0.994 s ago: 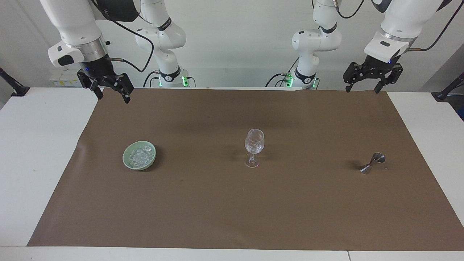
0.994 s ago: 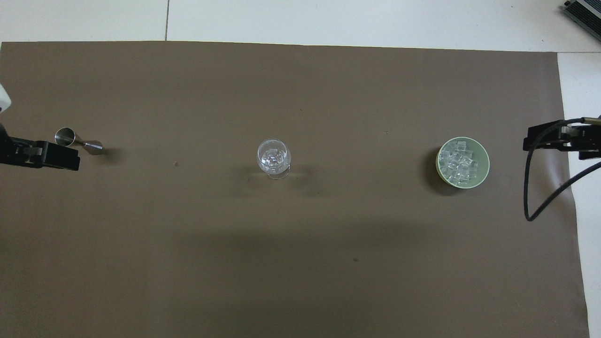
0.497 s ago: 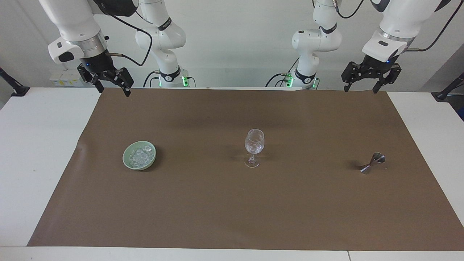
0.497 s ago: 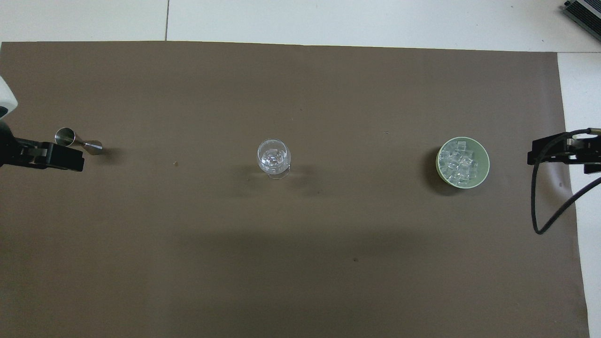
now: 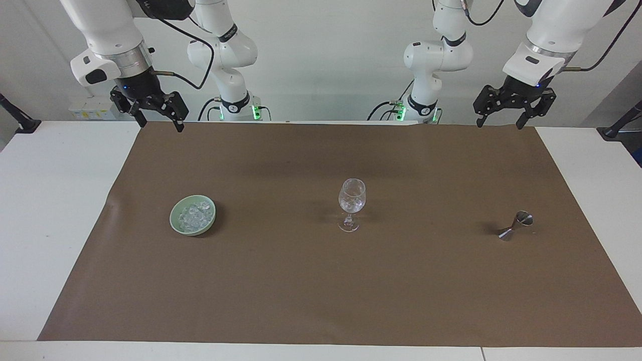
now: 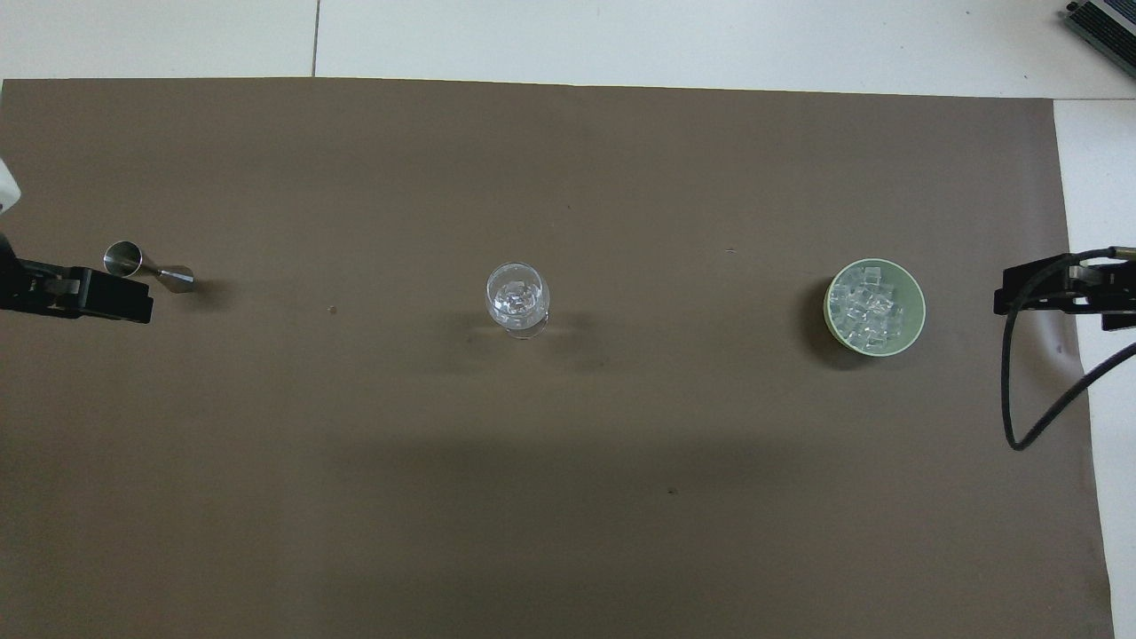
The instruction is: Pour wine and add ice with both arms
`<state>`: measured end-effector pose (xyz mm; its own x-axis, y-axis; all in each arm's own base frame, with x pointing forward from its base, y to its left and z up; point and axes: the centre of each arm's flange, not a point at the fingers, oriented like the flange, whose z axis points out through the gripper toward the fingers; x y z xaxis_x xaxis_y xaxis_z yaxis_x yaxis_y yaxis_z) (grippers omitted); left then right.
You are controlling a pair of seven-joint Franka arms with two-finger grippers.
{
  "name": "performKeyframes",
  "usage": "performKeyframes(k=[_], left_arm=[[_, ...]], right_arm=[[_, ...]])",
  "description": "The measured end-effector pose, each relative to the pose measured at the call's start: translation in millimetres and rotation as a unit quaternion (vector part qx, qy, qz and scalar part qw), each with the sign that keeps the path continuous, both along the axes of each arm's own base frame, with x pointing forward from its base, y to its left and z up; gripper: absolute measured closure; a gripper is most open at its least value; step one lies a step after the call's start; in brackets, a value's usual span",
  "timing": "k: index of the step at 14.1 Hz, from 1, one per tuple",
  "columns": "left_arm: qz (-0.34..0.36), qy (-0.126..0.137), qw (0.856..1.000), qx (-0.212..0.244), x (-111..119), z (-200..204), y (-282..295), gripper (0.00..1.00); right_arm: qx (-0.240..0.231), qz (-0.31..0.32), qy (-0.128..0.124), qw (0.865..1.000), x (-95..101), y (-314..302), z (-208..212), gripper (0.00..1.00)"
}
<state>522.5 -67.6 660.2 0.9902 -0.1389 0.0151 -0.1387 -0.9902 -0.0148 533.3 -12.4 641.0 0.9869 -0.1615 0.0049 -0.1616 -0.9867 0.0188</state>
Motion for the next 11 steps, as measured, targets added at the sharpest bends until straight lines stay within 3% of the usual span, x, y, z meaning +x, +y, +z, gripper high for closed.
performKeyframes(k=[11], left_arm=[[-0.002,0.000,1.000,-0.001,-0.1,0.0,-0.5,0.00]], right_arm=[[0.000,0.006,0.001,1.000,0.0,6.0,-0.8,0.00]])
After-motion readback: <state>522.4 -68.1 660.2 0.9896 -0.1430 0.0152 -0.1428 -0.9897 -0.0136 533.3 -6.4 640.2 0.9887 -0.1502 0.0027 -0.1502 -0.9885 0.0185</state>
